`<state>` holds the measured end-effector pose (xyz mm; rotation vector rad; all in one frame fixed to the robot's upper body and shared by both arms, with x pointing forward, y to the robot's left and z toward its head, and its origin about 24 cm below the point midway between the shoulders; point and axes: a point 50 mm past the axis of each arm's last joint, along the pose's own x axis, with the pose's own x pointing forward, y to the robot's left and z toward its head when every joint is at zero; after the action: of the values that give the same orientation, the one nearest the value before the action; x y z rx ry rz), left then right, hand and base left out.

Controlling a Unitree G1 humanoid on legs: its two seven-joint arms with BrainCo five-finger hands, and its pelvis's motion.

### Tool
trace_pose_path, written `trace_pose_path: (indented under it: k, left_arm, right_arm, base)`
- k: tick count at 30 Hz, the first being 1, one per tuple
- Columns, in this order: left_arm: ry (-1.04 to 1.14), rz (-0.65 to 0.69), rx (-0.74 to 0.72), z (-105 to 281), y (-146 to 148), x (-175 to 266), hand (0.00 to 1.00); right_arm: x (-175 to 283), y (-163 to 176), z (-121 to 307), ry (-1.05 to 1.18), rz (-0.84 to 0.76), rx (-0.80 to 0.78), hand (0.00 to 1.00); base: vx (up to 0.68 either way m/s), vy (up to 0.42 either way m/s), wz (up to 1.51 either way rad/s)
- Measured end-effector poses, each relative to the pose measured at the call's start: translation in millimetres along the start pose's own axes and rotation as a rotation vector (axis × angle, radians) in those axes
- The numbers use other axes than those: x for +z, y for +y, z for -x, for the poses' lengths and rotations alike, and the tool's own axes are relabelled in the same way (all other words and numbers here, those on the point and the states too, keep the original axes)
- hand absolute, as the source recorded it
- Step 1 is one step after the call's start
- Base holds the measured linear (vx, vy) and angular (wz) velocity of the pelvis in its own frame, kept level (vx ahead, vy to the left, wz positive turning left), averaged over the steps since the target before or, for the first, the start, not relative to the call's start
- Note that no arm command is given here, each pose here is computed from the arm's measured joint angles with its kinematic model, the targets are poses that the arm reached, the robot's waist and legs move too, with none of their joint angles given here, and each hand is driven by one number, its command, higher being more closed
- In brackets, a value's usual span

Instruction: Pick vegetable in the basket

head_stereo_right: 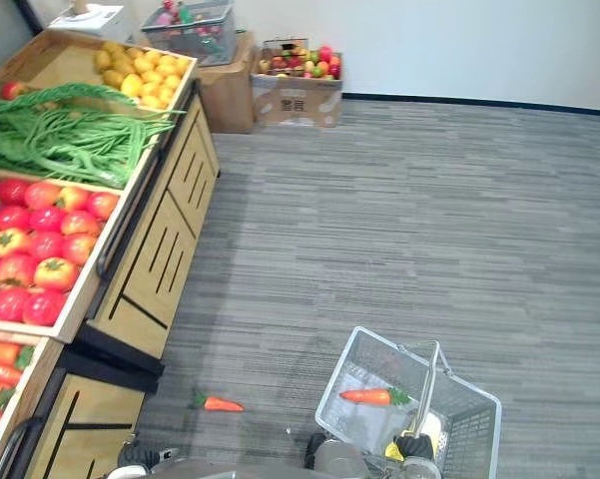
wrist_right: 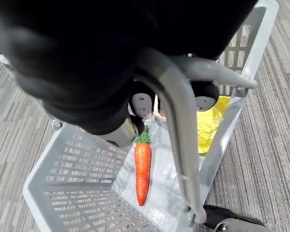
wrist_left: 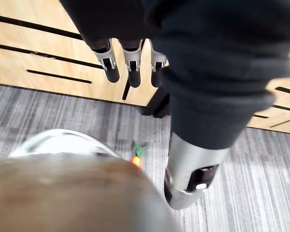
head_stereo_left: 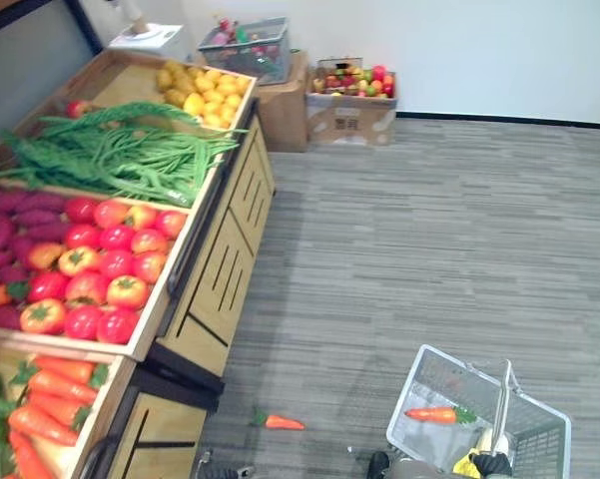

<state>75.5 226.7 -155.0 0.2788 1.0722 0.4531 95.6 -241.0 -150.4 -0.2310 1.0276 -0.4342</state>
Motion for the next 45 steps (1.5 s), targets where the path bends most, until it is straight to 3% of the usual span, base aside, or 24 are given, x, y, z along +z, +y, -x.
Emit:
trace_pose_path:
  k: [13,26,33,39,45]
  left_arm:
    - [0.003,-0.026,0.01,4,-3,-6,0.0]
    - [-0.092,-0.064,-0.005,-3,-6,23,0.0]
    - [-0.067,-0.016,0.042,-4,4,19,0.0]
    - [-0.05,0.044,0.012,1,-17,22,0.0]
    - [-0.055,0.063,0.035,1,-16,23,0.0]
  right_arm:
    - [1,-4,0,-0.014,-0.01,-0.016,1.0]
    - [21,12,4,-0.119,-0.036,0.018,1.0]
    - [25,14,4,-0.127,-0.07,0.01,1.0]
    - [23,-3,-1,-0.099,-0.078,-0.033,1.0]
    - [13,-1,-1,-0.054,-0.053,-0.02,1.0]
  base:
    - [0.06,0.205,-0.87]
    - [0.14,0.022,-0.23]
    - [0.22,-0.261,0.4]
    - [0.24,-0.421,0.64]
    - [0.14,-0.222,0.5]
